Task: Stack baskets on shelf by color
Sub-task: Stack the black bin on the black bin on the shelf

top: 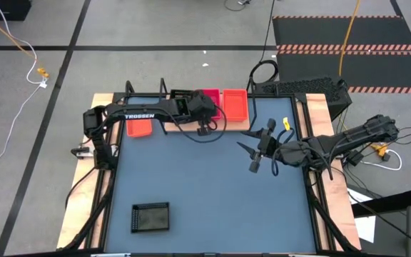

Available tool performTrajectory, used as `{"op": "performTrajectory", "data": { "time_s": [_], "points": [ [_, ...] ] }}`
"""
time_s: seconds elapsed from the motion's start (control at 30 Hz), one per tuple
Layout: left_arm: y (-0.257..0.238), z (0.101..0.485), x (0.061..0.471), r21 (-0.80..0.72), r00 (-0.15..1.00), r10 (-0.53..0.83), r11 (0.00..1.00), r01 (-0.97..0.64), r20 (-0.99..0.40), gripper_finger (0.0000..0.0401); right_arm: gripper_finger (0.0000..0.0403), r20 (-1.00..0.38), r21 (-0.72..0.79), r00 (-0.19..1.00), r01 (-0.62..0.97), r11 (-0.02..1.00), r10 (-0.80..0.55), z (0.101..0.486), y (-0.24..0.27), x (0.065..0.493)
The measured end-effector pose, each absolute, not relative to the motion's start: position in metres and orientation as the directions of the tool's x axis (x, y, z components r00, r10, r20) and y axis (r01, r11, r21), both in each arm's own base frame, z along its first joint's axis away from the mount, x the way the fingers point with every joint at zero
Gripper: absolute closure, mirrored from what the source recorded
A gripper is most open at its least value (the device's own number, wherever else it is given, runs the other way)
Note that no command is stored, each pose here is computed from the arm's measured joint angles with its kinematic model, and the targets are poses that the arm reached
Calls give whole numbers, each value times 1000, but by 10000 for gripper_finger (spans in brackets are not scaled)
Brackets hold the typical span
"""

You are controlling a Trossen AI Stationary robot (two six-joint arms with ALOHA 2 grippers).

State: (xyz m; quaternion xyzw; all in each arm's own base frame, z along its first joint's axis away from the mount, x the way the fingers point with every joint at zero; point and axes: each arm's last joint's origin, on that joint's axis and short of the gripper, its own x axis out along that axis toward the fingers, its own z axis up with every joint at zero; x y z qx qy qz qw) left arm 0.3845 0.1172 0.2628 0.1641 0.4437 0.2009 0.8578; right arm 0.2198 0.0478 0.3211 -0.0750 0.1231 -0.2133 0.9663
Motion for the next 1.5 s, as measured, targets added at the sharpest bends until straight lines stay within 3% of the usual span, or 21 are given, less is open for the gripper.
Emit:
{"op": "performTrajectory", "data": {
  "time_s": [0.27, 0.6, 0.8, 0.97, 1.1, 1.3, 1.5],
  "points": [
    [102, 289, 364, 482, 502, 504, 857, -184, -703, 213, 234, -208, -209, 878, 390, 897, -430, 321, 48, 220],
    [66, 341, 298, 348, 450, 457, 886, -306, -767, 210, 234, -210, -226, 878, 385, 895, -430, 321, 48, 220],
    [37, 329, 259, 354, 364, 485, 859, -371, -795, 210, 234, -234, -243, 879, 361, 901, -415, 307, 47, 228],
    [4, 305, 223, 318, 382, 487, 847, -426, -785, 210, 234, -196, -228, 966, 124, 966, -171, 298, 44, 254],
    [-20, 291, 195, 283, 434, 512, 825, -490, -741, 210, 234, -161, -263, 985, -100, 959, 59, 287, 51, 281],
    [-45, 277, 169, 211, 537, 516, 822, -528, -667, 210, 234, -299, -327, 949, -204, 923, 103, 269, 62, 335],
    [-58, 260, 159, 204, 567, 512, 831, -517, -645, 210, 234, -389, -397, 882, -420, 816, 265, 242, 86, 407]
  ]
}}
